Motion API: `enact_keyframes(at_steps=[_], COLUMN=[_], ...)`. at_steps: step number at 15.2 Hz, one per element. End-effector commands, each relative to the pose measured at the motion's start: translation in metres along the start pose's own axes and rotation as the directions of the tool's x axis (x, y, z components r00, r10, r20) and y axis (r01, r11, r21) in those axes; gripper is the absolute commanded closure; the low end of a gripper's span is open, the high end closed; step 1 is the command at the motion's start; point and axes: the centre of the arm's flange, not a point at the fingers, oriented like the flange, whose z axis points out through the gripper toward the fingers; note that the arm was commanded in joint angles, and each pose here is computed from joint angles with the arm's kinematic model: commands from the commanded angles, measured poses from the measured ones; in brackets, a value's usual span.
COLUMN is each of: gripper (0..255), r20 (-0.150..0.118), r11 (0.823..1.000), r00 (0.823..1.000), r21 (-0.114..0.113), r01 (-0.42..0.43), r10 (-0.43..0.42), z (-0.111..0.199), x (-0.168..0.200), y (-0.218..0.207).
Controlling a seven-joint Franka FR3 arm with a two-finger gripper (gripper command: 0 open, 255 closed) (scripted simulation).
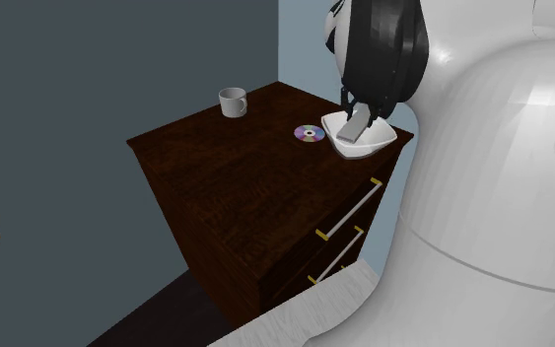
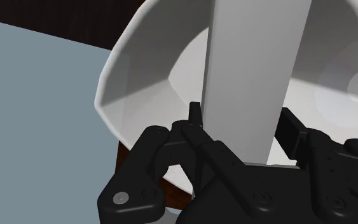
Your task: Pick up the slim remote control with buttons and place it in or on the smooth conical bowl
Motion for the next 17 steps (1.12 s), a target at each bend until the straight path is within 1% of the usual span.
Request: enact_keyframes(at_steps=[1, 6, 7, 12, 16, 17], gripper=[255, 255, 0, 0, 0, 0], r20=[-0.001, -0.001, -0.001, -0.001, -0.001, -0.001], r11=[1.0, 1.0, 1.0, 1.0, 1.0, 1.0], r00=[1.0, 1.0, 1.0, 1.0, 1.0, 1.0], r21=[0.0, 0.0, 0.0, 0.0, 0.0, 0.0], r01=[0.0, 0.0, 0.0, 0.0, 0.0, 0.0], r10=[0.0, 0.0, 0.0, 0.0, 0.0, 0.0], z=[0.001, 0.001, 0.001, 0.001, -0.049, -0.049], x=[0.0, 0.0, 0.0, 0.0, 0.0, 0.0], y=[-0.001, -0.001, -0.001, -0.001, -0.001, -0.001])
